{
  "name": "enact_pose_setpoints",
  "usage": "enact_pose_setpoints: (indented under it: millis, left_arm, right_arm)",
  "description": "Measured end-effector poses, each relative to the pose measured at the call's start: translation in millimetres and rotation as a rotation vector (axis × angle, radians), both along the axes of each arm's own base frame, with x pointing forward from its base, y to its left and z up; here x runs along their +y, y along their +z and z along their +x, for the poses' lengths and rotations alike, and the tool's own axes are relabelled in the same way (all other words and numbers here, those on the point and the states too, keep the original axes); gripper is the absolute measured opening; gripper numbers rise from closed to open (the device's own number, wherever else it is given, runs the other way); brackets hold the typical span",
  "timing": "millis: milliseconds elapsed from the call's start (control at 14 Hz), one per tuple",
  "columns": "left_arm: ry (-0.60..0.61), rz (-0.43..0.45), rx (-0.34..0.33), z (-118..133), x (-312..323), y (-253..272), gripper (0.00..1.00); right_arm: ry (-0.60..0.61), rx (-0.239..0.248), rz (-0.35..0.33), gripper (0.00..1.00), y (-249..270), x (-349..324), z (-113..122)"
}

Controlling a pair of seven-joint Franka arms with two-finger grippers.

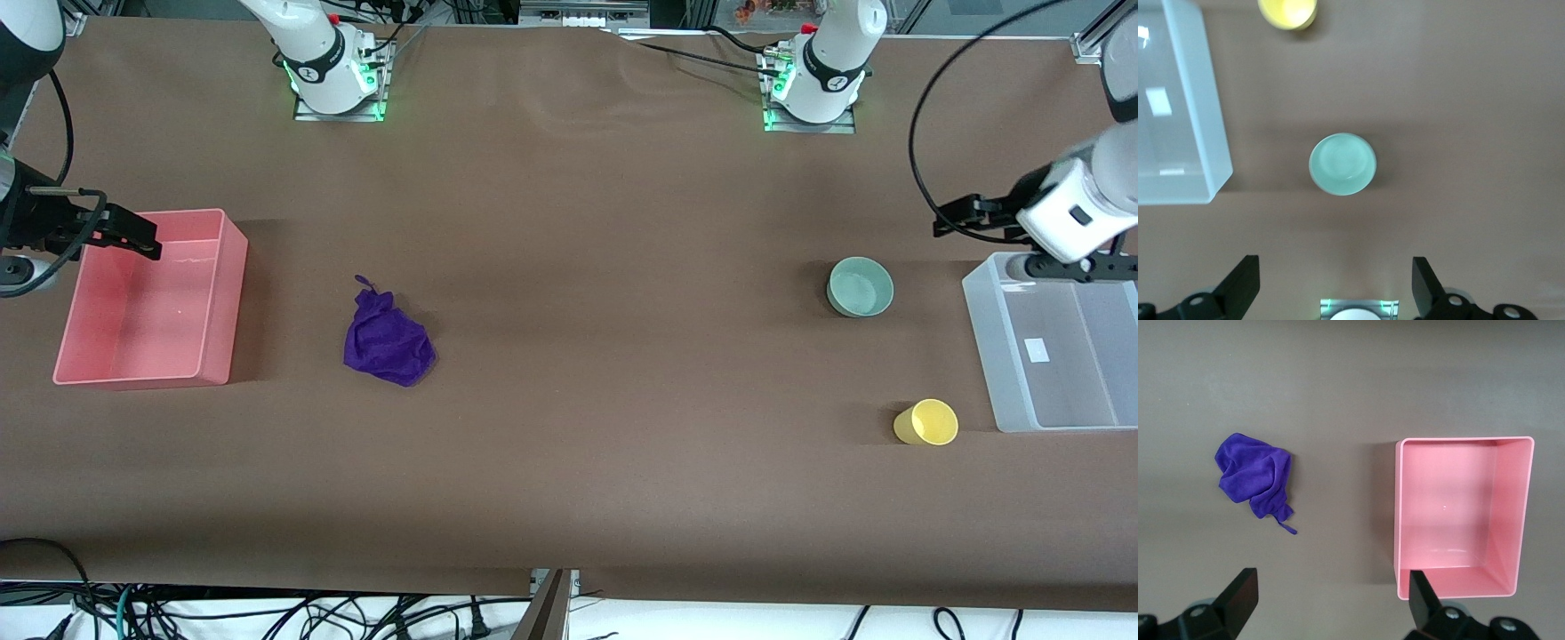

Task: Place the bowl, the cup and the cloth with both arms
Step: 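Reach the right gripper to the purple cloth while the left gripper reaches the green bowl, then grasp the purple cloth with the right gripper while the left gripper grasps the bowl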

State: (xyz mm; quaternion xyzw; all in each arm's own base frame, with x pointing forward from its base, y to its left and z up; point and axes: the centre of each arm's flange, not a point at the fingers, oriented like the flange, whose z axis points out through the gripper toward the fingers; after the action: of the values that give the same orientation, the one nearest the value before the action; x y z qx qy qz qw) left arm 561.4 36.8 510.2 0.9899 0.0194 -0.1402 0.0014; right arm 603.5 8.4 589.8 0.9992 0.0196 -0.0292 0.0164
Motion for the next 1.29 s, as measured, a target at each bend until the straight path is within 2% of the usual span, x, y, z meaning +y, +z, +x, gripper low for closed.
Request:
enact_pose_setpoints:
  millis: [143,214,357,429,643,714,786,1071,1286]
  left_arm:
    - [0.007,0.025,0.051,6.2,27.1,-42.1,1.00]
    - [-0.004,0.027,0.048,8.5,34.7,-65.9,1.00]
    - [-0.030,0.015,0.005,3.9,49.7,-120.3,1.00]
    - [-0.038,0.013,-0.032,-2.7,55.2,-150.1,1.00]
    - [-0.079,0.008,-0.152,-37.4,53.7,-237.2,0.96]
    - [-0.088,0.003,-0.166,-51.0,52.7,-260.5,0.96]
    - [-0.094,-0.003,-0.164,-61.5,52.3,-279.1,0.92]
    - [-0.099,-0.021,-0.130,-72.1,49.7,-320.5,0.48]
    - [-0.101,-0.023,-0.129,-71.2,48.9,-325.3,0.18]
  right_arm:
    - [0.018,0.015,0.004,1.00,-10.8,10.1,2.5]
    - [0.032,0.029,0.006,1.00,-20.9,18.1,5.4]
    - [0.053,0.058,0.012,1.00,-61.1,29.2,19.6]
    - [0.057,0.058,0.017,1.00,-90.6,31.2,29.5]
    - [0.078,0.021,0.033,1.00,-180.1,43.1,42.8]
    - [0.092,0.012,0.038,1.00,-205.3,52.2,41.6]
    - [0.109,0.009,0.042,1.00,-228.7,63.5,39.2]
    - [0.186,0.013,0.061,1.00,-304.9,122.5,33.3]
    - [0.164,0.034,0.068,1.00,-347.6,144.1,26.4]
